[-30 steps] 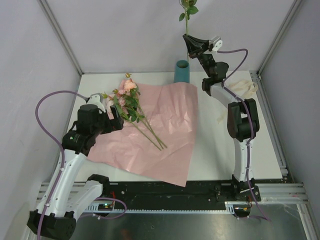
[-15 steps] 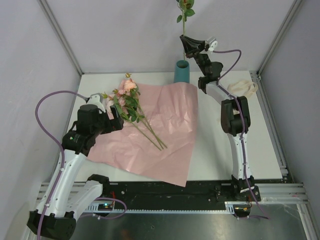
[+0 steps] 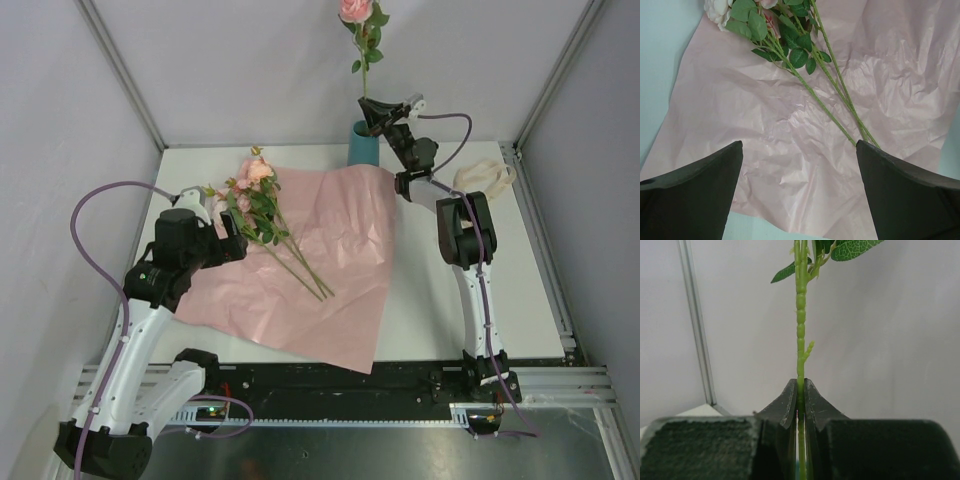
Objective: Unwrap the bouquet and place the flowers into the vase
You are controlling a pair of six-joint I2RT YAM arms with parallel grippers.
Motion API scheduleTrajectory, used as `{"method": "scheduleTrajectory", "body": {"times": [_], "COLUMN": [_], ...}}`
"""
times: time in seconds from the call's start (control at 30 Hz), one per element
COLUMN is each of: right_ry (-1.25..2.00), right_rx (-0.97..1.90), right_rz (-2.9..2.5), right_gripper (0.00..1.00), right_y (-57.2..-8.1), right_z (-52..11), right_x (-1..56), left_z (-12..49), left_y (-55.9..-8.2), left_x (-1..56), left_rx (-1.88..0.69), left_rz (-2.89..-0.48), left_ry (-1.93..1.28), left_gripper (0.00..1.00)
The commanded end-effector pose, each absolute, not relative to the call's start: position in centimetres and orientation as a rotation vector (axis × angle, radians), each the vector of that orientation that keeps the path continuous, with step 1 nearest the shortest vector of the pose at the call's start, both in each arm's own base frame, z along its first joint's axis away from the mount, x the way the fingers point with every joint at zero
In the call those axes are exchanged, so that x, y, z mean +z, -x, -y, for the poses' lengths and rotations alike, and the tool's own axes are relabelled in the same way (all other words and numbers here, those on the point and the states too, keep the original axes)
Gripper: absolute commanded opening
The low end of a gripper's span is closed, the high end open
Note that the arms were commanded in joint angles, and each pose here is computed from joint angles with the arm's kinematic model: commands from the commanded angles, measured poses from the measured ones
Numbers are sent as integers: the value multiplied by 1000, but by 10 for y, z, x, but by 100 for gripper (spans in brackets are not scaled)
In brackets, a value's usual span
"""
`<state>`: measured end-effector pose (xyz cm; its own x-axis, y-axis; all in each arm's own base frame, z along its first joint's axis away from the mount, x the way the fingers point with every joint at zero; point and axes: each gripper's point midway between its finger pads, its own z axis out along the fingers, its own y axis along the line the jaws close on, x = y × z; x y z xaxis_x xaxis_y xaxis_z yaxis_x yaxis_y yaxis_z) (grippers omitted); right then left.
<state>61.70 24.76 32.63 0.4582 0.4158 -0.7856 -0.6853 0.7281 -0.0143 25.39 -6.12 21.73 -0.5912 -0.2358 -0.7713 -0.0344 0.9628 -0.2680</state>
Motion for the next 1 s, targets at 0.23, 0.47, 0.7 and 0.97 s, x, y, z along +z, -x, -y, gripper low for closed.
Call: {"method": "scheduleTrajectory", "body": {"times": [0.23,0.47,0.7,0.97], "right_ry": [342,350,339,239], "right_rx": [665,670,692,838], "right_rz": [-774,-793,-823,-1061], "right_gripper": [27,40,41,40], "right_y": [-584,-564,-534,-497], "right_z": [-225,-216,-208,-219], "right_x": [357,365,376,369], "left_z": [61,59,57,53], "left_y": [-257,-257,-258,-259], "left_x": [221,220,220,220], "left_rx": [-272,-260,-244,-222], "left_rz": [-2167,-2168,-2165,-2162], "left_ry": [166,173,181,197], "left_gripper": [100,100,100,100]}}
